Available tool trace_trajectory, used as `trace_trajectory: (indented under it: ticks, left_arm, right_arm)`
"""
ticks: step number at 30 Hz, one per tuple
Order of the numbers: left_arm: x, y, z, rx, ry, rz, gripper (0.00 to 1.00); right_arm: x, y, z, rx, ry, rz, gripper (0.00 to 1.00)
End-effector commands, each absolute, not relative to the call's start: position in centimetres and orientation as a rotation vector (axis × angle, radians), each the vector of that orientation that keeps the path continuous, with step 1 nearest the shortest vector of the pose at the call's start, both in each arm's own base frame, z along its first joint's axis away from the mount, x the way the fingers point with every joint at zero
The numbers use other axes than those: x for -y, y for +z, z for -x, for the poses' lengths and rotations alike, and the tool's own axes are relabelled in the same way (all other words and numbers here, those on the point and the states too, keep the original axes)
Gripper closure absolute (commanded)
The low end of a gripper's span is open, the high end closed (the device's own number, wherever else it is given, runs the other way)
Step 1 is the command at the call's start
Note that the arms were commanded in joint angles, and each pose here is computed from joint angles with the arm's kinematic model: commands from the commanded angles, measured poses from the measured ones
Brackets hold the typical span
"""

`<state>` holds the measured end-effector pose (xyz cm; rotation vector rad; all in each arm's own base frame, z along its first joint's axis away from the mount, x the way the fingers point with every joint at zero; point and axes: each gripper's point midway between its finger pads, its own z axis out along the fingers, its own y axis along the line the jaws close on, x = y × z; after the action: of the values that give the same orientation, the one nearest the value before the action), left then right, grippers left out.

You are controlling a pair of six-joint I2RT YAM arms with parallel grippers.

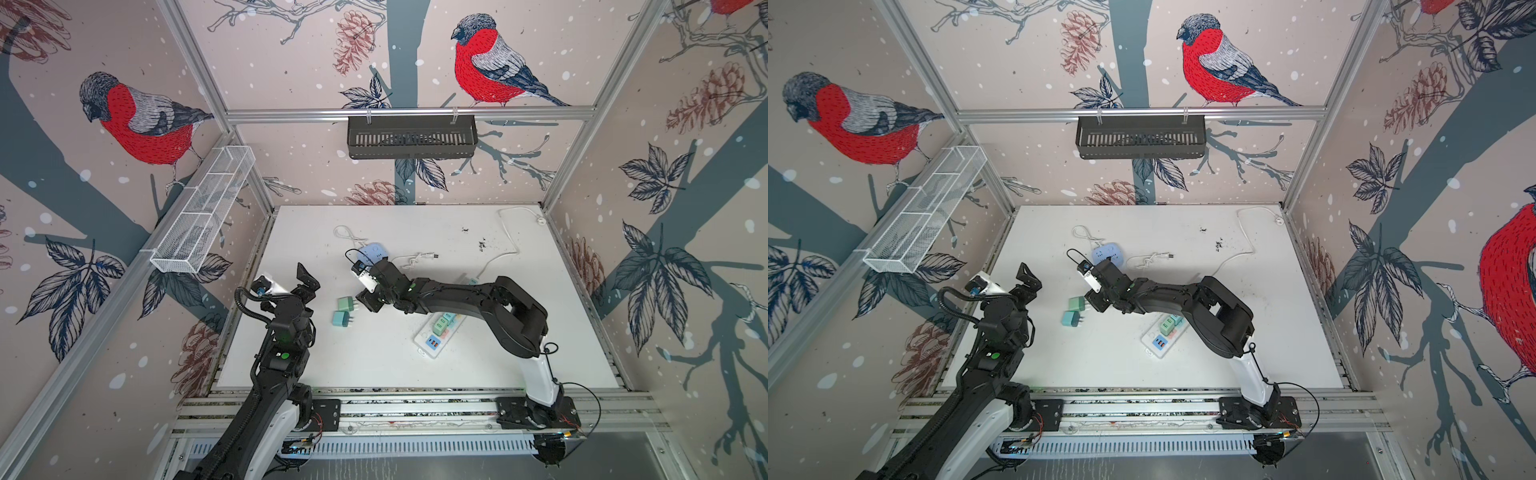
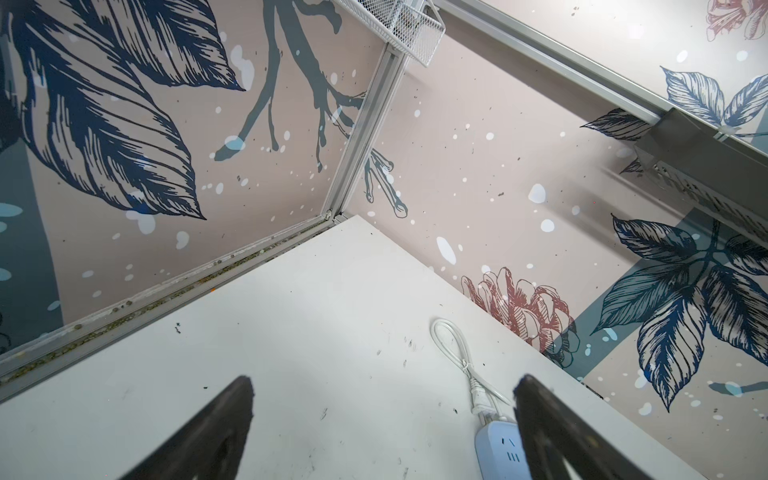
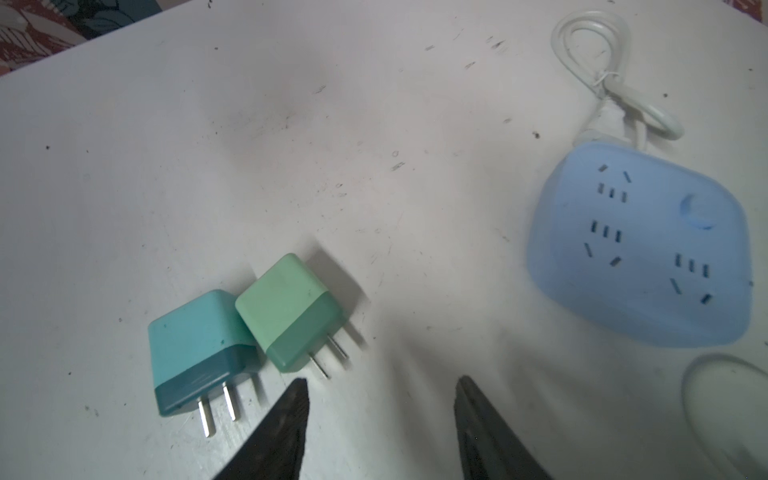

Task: Insert the plug
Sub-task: 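Reach the right gripper across to the mint-green adapter beside the teal one, then close the right gripper on the mint-green adapter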

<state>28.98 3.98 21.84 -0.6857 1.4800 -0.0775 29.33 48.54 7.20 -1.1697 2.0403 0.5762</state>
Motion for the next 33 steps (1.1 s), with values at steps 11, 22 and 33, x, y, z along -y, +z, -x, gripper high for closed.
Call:
trace_trajectory:
  ticks: [11,22,33]
  left_arm:
    - [-4.8,22.8,-27.5,-1.389,-0.116,0.743,0.03]
    - [-4.6,22.5,-27.7,-1.39,-0.128,0.734,0.03]
    - [-4.4,22.8,-27.8,-1.388,-0.135,0.723,0.03]
  right_arm:
    - [-49.7,3.4,-27.6,-2.068,0.514,1.3,0.43]
    - [-49.3,2.5,-27.5,-2.084,0.553,1.311,0.44]
    - [-50.0,1.9,-29.0,-2.088,0.487,1.266,0.41]
